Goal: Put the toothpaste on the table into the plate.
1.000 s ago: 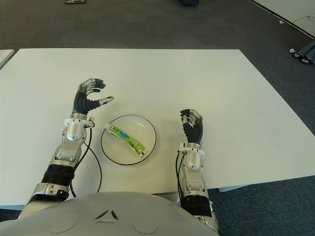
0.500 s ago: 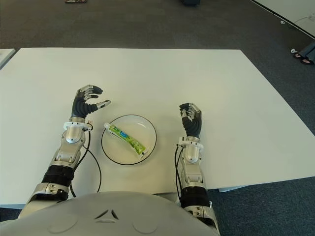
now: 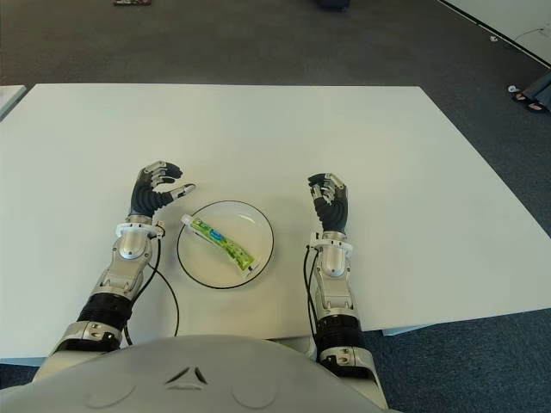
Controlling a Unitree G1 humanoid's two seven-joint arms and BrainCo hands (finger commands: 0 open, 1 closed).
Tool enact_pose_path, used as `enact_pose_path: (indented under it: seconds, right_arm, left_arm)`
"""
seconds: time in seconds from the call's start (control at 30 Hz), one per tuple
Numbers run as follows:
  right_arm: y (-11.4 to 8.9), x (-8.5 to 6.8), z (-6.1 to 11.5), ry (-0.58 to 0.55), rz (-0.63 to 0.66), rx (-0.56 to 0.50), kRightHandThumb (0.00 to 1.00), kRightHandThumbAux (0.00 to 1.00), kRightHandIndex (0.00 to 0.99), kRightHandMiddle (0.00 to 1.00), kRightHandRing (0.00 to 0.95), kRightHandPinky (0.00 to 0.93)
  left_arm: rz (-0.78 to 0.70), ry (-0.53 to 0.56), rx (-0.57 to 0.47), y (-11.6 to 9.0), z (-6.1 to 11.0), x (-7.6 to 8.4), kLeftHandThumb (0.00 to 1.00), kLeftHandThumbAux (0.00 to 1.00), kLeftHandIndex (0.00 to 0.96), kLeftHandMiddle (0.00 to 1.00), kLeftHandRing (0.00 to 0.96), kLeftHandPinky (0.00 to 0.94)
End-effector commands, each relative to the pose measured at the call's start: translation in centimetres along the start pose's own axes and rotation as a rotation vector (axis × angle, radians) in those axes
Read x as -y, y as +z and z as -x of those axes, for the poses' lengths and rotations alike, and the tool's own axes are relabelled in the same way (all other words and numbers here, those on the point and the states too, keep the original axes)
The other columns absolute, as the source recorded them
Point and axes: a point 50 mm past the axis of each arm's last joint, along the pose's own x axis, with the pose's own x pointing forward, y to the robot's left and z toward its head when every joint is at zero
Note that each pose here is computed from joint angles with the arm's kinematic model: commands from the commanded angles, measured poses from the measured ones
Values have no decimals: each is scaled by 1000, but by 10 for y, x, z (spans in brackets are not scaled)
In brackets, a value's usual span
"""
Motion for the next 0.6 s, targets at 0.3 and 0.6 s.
enact_pose_path:
  seconds: [0.3, 0.6]
  right_arm:
    - [-1, -2, -3, 7, -22, 17, 701, 734, 425, 450, 435, 443]
    - [0, -4, -2, 10, -33, 17, 702, 734, 426, 449, 436, 456]
  left_arm:
    - [10, 22, 4, -6, 6, 1, 0, 912, 451, 491, 473, 429]
    - [-6, 17, -34, -11, 13, 1, 0, 937, 461, 487, 488, 474]
